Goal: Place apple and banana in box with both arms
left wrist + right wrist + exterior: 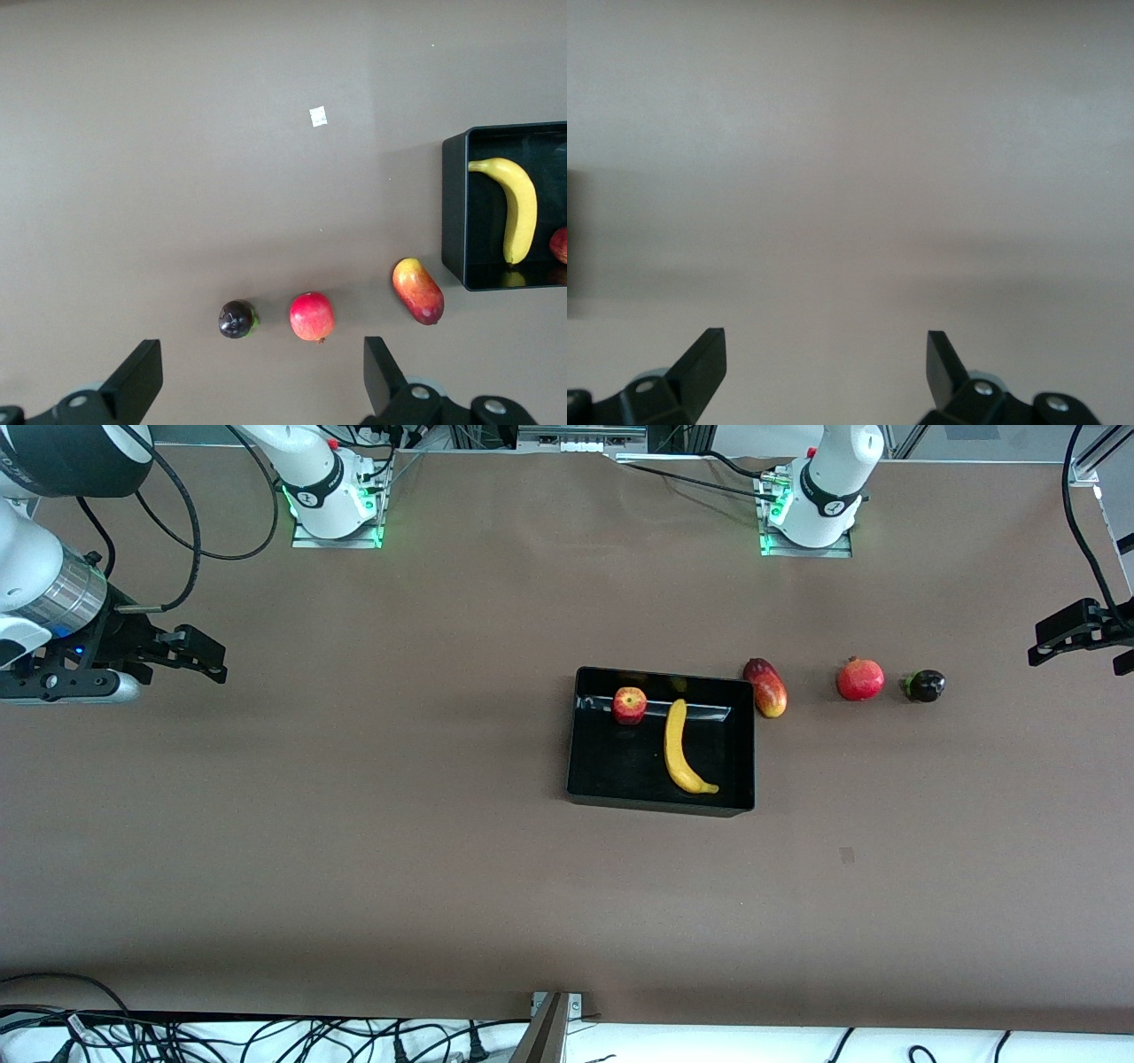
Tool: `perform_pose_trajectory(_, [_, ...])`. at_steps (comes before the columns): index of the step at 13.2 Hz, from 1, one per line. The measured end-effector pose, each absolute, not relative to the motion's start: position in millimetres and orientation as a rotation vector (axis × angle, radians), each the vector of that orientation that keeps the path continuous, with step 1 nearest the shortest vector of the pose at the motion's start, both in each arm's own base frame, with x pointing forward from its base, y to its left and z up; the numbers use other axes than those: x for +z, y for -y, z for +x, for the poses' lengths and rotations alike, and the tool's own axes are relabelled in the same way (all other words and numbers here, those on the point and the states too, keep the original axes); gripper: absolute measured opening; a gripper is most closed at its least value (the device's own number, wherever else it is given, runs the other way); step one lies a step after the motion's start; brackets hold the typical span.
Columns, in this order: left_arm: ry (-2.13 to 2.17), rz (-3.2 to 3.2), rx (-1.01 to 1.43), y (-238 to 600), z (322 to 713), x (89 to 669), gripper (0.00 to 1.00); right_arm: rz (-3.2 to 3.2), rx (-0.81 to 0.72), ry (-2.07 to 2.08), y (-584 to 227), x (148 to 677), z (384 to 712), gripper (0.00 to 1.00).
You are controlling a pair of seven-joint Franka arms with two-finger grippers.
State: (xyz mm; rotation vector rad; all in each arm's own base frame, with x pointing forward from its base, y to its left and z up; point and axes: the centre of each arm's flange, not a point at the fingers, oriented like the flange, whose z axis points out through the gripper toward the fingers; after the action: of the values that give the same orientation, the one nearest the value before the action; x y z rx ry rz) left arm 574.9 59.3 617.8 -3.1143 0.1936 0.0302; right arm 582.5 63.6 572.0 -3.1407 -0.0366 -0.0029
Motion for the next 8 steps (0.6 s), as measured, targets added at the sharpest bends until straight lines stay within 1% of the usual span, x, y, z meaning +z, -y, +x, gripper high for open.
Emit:
perform_pose_trajectory(2, [-0.226, -3.112, 0.000, -45, 571, 627, 1.00, -3.141, -0.003, 0.037, -64, 572, 582, 1.00])
perform_pose_trajectory(6, [-0.216, -3.117, -0.089, 21, 551, 662, 1.00, -3.141, -0.003, 0.036, -63, 572, 583, 1.00])
perform_pose_trajectory(8, [-0.195, -3.118, -0.089, 20, 549, 662, 1.00, -3.141, -0.003, 0.036, -63, 572, 583, 1.00])
